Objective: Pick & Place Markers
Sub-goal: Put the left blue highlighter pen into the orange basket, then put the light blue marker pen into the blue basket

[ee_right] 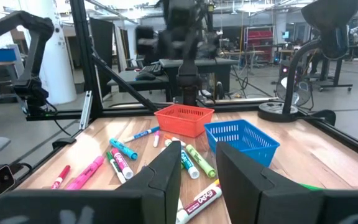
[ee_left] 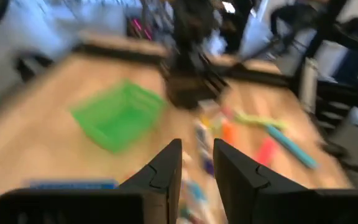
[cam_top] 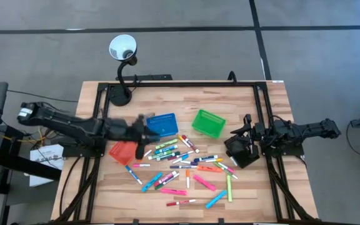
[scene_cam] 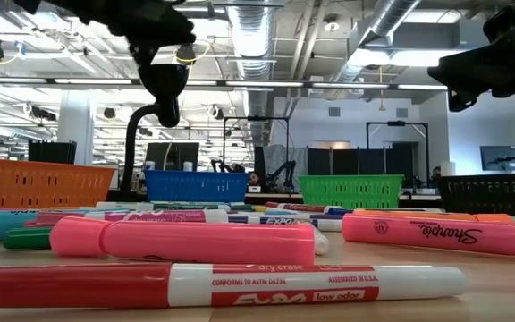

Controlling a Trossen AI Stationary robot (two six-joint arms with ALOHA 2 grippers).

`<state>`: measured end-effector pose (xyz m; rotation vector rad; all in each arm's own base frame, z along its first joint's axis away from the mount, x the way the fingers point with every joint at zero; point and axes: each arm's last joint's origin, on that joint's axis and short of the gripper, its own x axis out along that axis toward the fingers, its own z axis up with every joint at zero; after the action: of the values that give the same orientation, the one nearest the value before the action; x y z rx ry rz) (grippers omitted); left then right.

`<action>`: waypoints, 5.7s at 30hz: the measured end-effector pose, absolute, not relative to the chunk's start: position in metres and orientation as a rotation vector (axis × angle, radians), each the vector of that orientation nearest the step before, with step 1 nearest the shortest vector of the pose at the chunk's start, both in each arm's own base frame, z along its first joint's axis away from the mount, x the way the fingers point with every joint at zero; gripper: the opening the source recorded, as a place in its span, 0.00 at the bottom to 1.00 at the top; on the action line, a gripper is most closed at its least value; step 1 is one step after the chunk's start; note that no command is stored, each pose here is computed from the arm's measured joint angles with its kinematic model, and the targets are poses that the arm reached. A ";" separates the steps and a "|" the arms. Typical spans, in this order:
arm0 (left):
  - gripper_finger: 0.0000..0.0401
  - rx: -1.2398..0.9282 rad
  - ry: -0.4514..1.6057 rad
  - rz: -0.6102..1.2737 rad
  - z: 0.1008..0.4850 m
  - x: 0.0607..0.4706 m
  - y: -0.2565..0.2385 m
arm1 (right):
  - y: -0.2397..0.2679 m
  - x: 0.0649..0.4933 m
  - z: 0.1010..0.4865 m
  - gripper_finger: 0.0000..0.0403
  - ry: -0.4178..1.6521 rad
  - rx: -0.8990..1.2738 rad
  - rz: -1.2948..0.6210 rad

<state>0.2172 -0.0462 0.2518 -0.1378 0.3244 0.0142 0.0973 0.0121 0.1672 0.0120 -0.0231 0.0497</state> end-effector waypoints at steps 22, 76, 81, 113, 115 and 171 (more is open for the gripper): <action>0.22 -0.393 0.764 -0.034 0.157 0.219 -0.145 | 0.010 0.094 0.190 0.23 -0.232 0.007 0.000; 0.41 -0.433 1.091 -0.031 0.176 0.242 -0.159 | -0.035 0.218 0.269 0.56 0.117 -0.212 -0.192; 0.41 -0.363 1.146 0.000 0.152 0.237 -0.176 | -0.038 0.220 0.267 0.56 0.124 -0.211 -0.206; 0.19 -0.243 0.974 0.288 0.187 0.229 -0.135 | -0.036 0.244 0.235 0.56 0.256 -0.163 -0.138; 0.18 -0.276 0.984 0.352 0.199 0.220 -0.122 | -0.034 0.244 0.236 0.56 0.252 -0.160 -0.130; 0.31 -0.317 0.716 0.367 0.218 0.197 -0.086 | 0.011 0.326 0.207 0.56 0.402 -0.124 0.185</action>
<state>0.1970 -0.0857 0.2184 -0.3171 0.7162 0.3669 0.3260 0.0110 0.2067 -0.1245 0.4016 0.1846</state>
